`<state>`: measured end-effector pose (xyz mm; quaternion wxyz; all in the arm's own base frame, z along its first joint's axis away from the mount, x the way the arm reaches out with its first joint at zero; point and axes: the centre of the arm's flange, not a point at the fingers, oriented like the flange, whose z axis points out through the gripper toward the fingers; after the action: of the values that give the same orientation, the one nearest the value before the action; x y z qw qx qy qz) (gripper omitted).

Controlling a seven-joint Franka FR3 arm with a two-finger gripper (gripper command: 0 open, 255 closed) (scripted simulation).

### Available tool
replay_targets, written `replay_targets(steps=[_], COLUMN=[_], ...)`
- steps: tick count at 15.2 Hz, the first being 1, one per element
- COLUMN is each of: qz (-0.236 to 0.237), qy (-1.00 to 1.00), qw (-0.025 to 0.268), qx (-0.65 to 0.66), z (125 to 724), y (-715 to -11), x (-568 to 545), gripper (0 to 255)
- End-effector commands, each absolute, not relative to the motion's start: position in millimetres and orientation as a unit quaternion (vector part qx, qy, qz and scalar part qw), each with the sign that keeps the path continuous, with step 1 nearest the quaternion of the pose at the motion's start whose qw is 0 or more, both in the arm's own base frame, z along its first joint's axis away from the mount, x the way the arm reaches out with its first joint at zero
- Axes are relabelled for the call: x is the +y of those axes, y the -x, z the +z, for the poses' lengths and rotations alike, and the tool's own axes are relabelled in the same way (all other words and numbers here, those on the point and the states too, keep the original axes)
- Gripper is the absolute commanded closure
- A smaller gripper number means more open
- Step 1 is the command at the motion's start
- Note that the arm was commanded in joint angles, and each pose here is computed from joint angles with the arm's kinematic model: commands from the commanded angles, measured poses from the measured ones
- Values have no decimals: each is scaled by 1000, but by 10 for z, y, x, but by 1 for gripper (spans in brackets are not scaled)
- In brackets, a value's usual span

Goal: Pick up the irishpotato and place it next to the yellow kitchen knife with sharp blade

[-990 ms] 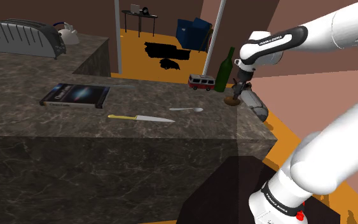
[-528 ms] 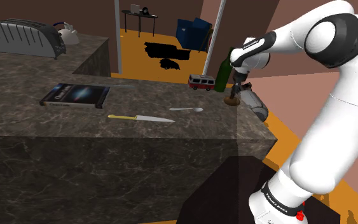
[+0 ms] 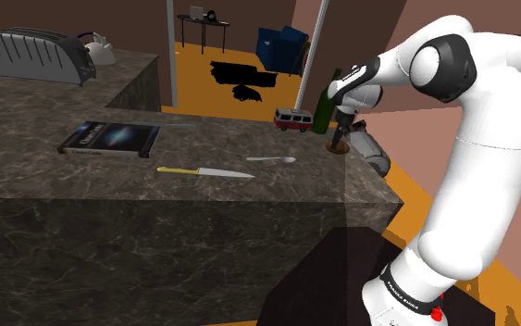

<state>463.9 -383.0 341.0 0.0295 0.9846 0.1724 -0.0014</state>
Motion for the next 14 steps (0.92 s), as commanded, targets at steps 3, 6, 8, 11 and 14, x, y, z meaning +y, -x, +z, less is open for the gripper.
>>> replay_targets(steps=[3, 6, 8, 11, 14], qz=[-1, -1, -1, -1, -1], qy=[-985, -985, -985, -985, -985], qw=[30, 30, 30, 30, 30], qx=[173, 173, 173, 173, 173], z=[3277, 3277, 3277, 3277, 3276], y=[-4640, -4640, -4640, -4641, -4641], x=[-3836, -3836, -3836, -3836, -3836], gripper=[0, 0, 0, 255, 255])
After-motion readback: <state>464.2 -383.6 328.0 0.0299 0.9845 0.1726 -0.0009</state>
